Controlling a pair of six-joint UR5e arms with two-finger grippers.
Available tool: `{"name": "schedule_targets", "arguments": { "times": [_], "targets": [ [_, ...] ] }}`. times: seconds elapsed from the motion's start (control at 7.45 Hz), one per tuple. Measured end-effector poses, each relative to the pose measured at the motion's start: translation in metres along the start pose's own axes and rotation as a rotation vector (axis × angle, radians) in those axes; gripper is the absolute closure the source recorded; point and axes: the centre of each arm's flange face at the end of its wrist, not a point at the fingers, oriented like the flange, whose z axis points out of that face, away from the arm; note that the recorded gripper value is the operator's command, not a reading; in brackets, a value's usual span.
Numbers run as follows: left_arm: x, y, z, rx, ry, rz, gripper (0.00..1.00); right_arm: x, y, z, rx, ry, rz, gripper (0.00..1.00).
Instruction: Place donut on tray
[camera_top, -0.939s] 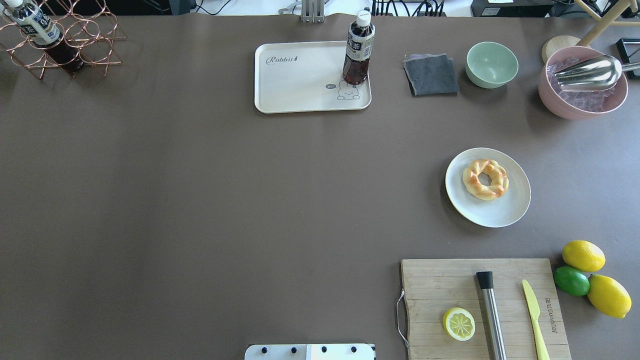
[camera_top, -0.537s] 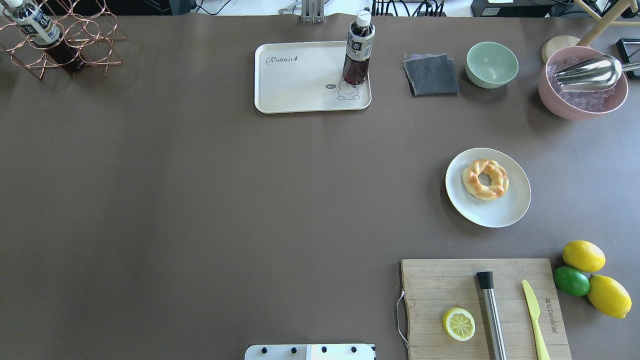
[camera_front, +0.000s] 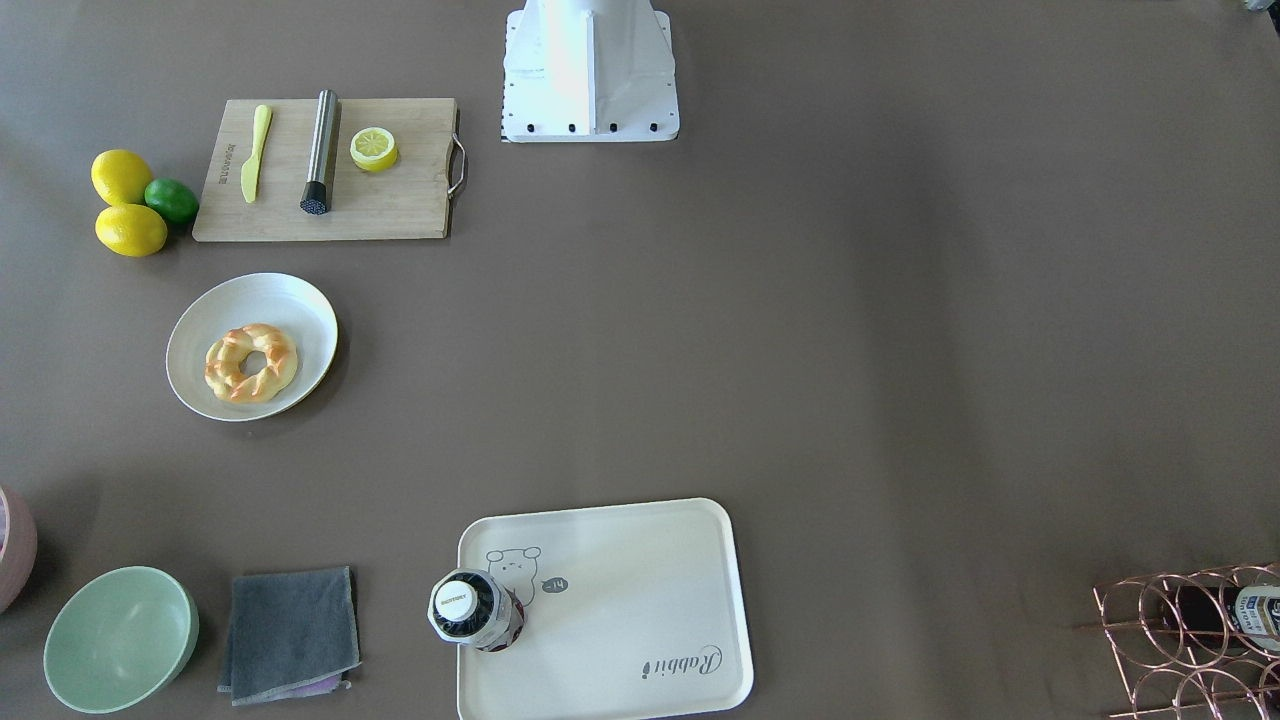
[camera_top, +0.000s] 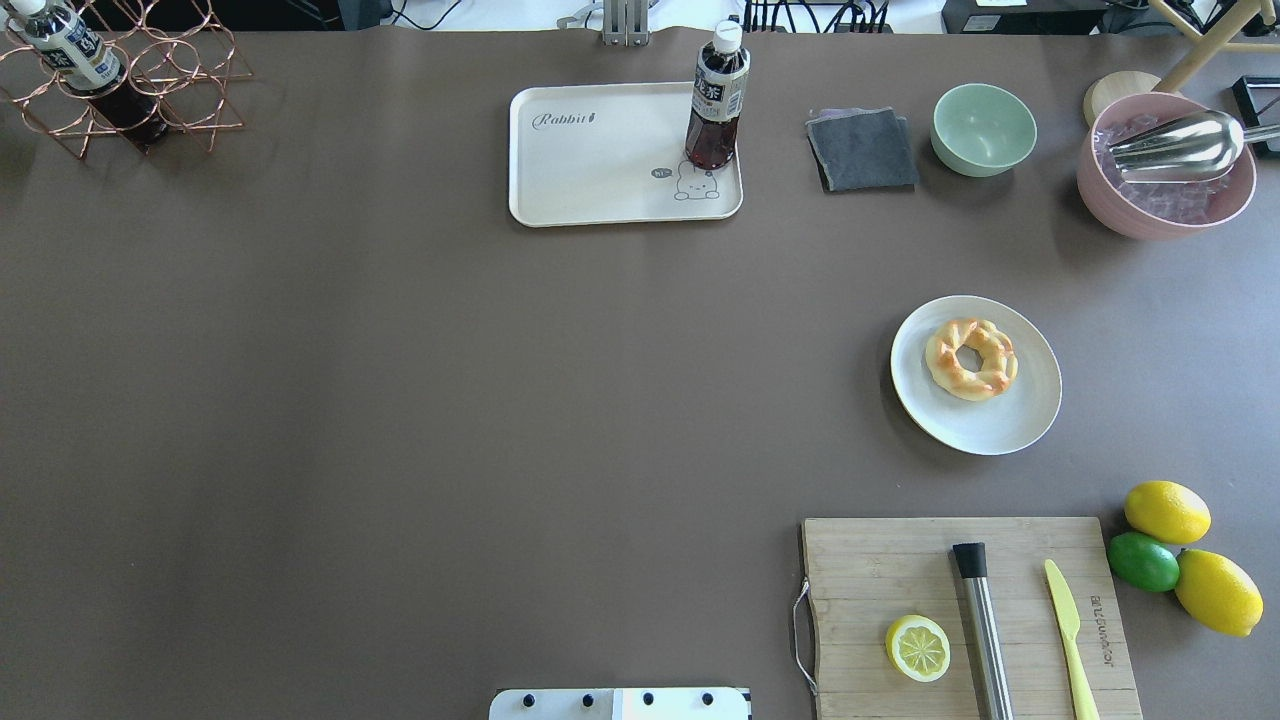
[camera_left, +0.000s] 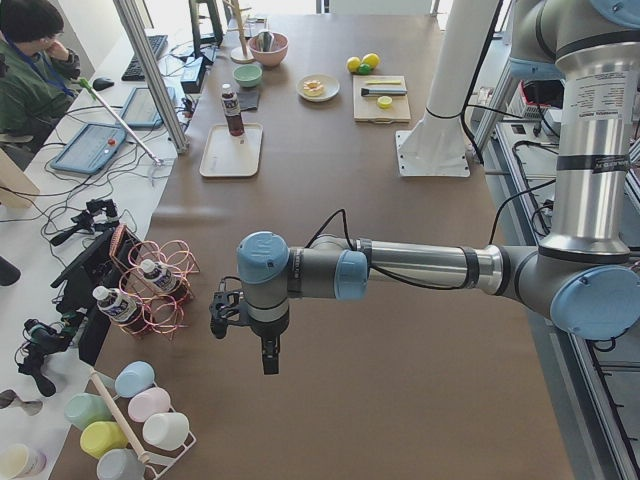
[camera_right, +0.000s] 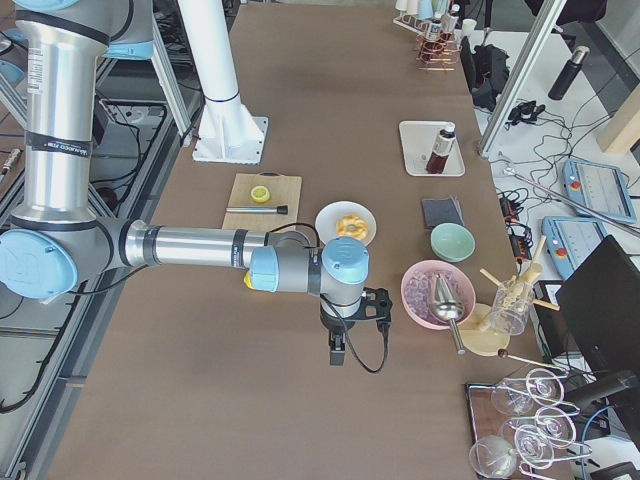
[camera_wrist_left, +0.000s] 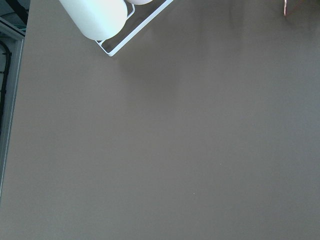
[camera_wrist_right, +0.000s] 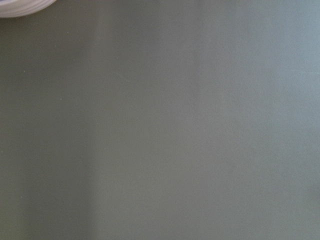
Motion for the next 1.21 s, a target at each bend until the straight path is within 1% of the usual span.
{"name": "schedule_targets", "arguments": {
  "times": [0.27, 0.4, 0.54, 0.67, 0.8, 1.07, 1.21],
  "targets": [
    [0.013, -0.014, -0.014, 0.029, 0.003, 0.025, 0.03, -0.008, -0.011, -0.013, 0.035, -0.002, -0.019, 0.00],
    [0.018, -0.019, -0.019, 0.039, 0.004, 0.033, 0.03, -0.013, -0.014, -0.017, 0.050, -0.018, -0.032, 0.00],
    [0.024, -0.026, -0.025, 0.052, 0.005, 0.044, 0.03, -0.018, -0.015, -0.020, 0.081, -0.042, -0.060, 0.00],
    [0.031, -0.032, -0.032, 0.066, 0.007, 0.055, 0.03, -0.020, -0.014, -0.022, 0.124, -0.059, -0.096, 0.00],
    [0.033, -0.035, -0.034, 0.068, 0.014, 0.057, 0.03, -0.019, -0.010, -0.021, 0.151, -0.066, -0.118, 0.00],
    [0.030, -0.030, -0.031, 0.066, 0.044, 0.062, 0.03, -0.011, 0.013, -0.008, 0.154, -0.084, -0.120, 0.00],
    [0.030, -0.029, -0.032, 0.088, 0.048, 0.082, 0.03, -0.009, 0.023, -0.003, 0.162, -0.106, -0.131, 0.00]
  ]
}}
